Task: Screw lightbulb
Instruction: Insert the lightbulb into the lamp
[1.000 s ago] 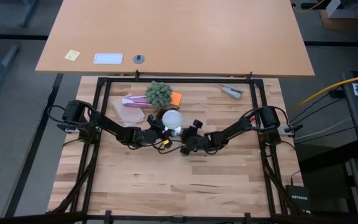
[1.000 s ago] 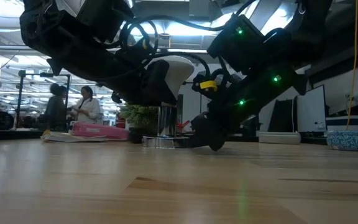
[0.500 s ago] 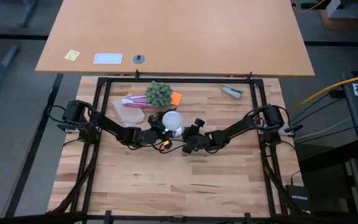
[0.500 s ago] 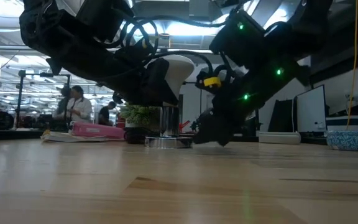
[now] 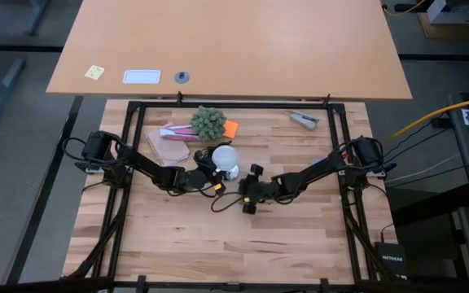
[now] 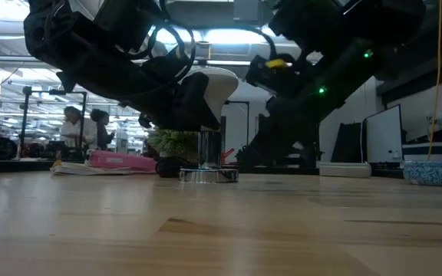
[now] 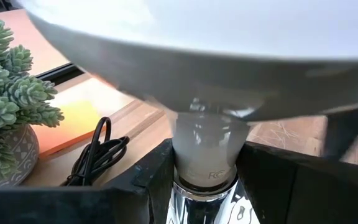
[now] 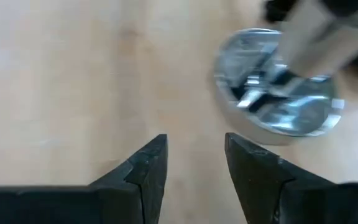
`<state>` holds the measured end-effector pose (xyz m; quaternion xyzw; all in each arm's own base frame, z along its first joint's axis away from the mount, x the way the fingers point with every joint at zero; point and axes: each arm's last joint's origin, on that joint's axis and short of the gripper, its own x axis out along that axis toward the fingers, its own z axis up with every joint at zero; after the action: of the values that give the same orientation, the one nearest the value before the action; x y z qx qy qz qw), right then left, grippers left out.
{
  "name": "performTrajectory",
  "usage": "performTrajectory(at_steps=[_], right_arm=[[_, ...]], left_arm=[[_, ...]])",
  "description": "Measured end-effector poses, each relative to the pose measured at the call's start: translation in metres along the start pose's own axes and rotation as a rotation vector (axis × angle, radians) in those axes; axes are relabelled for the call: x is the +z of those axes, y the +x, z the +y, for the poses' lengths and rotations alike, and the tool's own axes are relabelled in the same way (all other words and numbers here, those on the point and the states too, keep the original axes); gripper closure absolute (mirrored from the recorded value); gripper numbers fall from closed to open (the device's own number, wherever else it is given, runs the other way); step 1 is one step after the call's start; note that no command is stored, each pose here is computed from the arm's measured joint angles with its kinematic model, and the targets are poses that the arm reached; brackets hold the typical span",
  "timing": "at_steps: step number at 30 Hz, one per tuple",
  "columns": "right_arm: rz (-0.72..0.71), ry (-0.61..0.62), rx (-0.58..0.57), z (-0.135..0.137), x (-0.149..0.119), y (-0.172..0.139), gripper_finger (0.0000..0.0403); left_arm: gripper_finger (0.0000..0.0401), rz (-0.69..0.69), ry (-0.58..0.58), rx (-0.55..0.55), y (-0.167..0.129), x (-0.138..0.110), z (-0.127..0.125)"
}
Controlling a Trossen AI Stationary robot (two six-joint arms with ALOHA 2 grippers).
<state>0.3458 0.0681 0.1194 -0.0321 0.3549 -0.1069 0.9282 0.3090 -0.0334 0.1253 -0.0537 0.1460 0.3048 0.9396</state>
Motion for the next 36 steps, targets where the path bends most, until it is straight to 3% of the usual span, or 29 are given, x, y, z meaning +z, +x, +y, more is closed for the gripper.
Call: performTrajectory(at_steps=[10, 20, 36], right_arm=[[-0.145, 0.024, 0.121, 0.021, 0.003, 0.008, 0.0235], [-0.113, 0.066, 0.047, -0.001, -0.010, 0.038, 0.0235], [-0.068, 0.101, -0.117, -0.018, -0.014, 0.043, 0.0235]], left_arm=[[0.0251, -0.002, -0.003, 0.004, 0.000, 0.000, 0.000], [0.0251, -0.003, -0.004, 0.005, 0.000, 0.000, 0.000], [0.0251, -0.003, 0.033, 0.019, 0.000, 0.000, 0.001]])
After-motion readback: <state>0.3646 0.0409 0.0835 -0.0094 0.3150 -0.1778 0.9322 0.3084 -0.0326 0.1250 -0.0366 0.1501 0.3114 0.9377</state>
